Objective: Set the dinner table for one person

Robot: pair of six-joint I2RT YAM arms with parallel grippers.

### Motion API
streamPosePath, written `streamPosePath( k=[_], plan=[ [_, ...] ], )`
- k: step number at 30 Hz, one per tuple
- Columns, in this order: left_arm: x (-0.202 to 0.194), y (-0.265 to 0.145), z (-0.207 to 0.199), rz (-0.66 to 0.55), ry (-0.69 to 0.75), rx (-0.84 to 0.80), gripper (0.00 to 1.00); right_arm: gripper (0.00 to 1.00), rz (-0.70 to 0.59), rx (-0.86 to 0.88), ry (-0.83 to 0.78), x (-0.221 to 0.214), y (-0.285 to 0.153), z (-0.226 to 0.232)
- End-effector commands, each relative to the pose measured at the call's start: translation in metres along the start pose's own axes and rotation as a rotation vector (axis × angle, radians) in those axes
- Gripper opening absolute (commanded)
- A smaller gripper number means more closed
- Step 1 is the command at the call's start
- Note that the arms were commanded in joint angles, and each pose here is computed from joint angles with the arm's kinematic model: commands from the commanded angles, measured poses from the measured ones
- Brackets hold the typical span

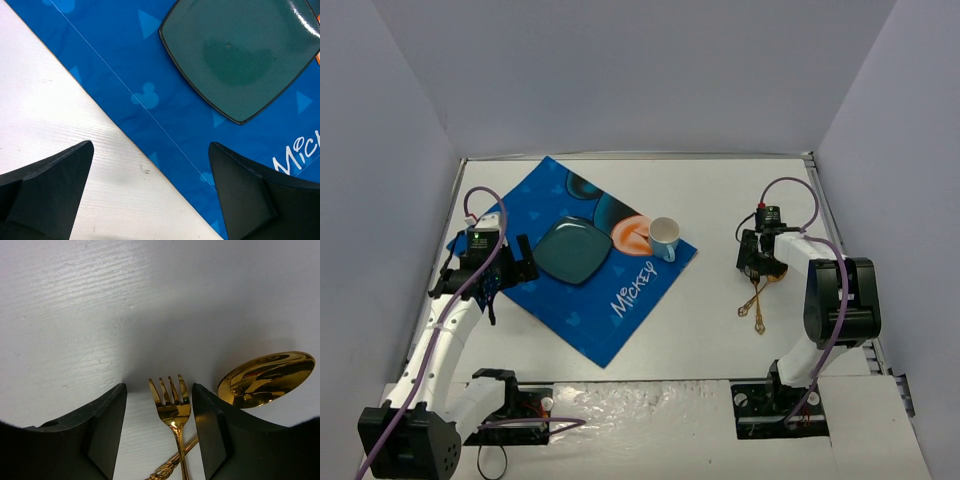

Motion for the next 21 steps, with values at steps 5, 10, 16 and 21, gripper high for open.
streamPosePath(
  k=[5, 10, 16, 21],
  plan=[
    [0.015, -0.002, -0.013, -0.049, 0.0, -0.047, 0.97, 0.38, 0.003, 0.02, 0.017, 0.004, 0.004, 0.003],
    [0.015, -0.001, -0.015, -0.044, -0.002, -0.057, 0.97, 0.18, -0.045, 0.029, 0.079, 0.023, -0.005, 0.007],
    [0.011, -0.002, -0.019, -0.024, 0.009, -0.075, 0.97, 0.04, -0.093, 0.038, 0.131, 0.043, -0.015, 0.019],
    [0.014, -0.009, -0.031, -0.013, 0.027, -0.112, 0.97, 0.0, -0.139, 0.01, 0.151, 0.057, -0.029, 0.029]
  ],
)
Point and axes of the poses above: each gripper's point midway between its finger pads, its own y axis out along the fingers, its own z axis along the line the jaws close on, x = y × z, the point moved 1 cm from there along -y, back along the fingers, and after that the axes turned 14 degrees about -y, right-handed, at the moved point
